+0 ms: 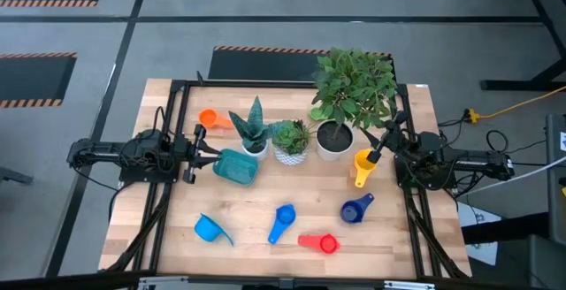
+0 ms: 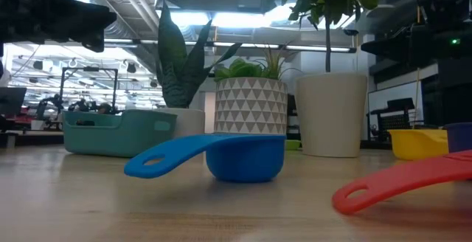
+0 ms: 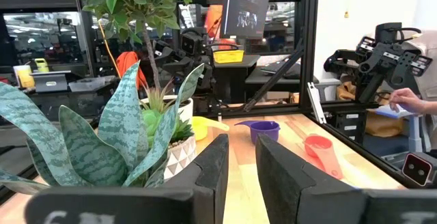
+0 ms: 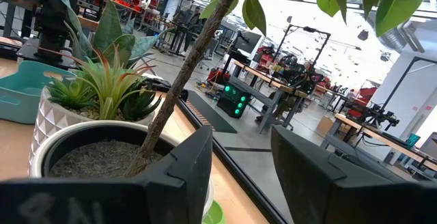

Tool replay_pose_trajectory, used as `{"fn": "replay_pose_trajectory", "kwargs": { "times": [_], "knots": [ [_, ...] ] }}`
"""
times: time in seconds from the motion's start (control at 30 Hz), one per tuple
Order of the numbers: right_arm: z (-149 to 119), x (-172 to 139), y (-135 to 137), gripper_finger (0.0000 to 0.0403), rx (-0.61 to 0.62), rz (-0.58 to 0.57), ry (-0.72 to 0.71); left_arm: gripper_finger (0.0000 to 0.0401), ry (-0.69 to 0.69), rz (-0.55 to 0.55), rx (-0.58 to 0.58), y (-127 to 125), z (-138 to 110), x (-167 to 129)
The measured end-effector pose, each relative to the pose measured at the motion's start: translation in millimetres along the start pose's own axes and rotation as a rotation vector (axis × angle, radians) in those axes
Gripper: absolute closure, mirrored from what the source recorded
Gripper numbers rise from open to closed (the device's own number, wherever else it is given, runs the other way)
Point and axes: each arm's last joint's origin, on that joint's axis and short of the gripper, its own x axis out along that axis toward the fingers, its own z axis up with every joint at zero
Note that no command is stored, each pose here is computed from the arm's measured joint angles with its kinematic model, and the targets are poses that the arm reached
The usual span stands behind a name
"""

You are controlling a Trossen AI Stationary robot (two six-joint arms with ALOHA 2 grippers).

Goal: Nest measuring cups in basket

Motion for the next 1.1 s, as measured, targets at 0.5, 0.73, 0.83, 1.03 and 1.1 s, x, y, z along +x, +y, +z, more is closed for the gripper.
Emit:
{"fn": "replay_pose_trajectory", "kwargs": {
  "times": [0.5, 0.73, 0.83, 1.03, 1.1],
  "knots": [
    [0.0, 0.0, 0.0, 0.0247, 0.000, 0.000, 0.000, 0.0332, 0.000, 0.057, -0.008, 1.7, 0.1, -0.1],
    [0.0, 0.0, 0.0, 0.0247, 0.000, 0.000, 0.000, 0.0332, -0.001, 0.082, -0.040, 2.4, 0.1, -0.1],
    [0.0, 0.0, 0.0, 0.0247, -0.001, 0.000, 0.000, 0.0326, -0.003, 0.082, -0.069, 2.4, 0.0, -0.1],
    [0.0, 0.0, 0.0, 0.0247, 0.000, 0.000, 0.000, 0.0271, -0.004, 0.087, -0.086, 2.5, 0.1, -0.1],
    [0.0, 0.0, 0.0, 0.0247, 0.000, 0.000, 0.000, 0.0252, -0.004, 0.106, -0.086, 3.0, 0.0, -0.2]
  ]
}}
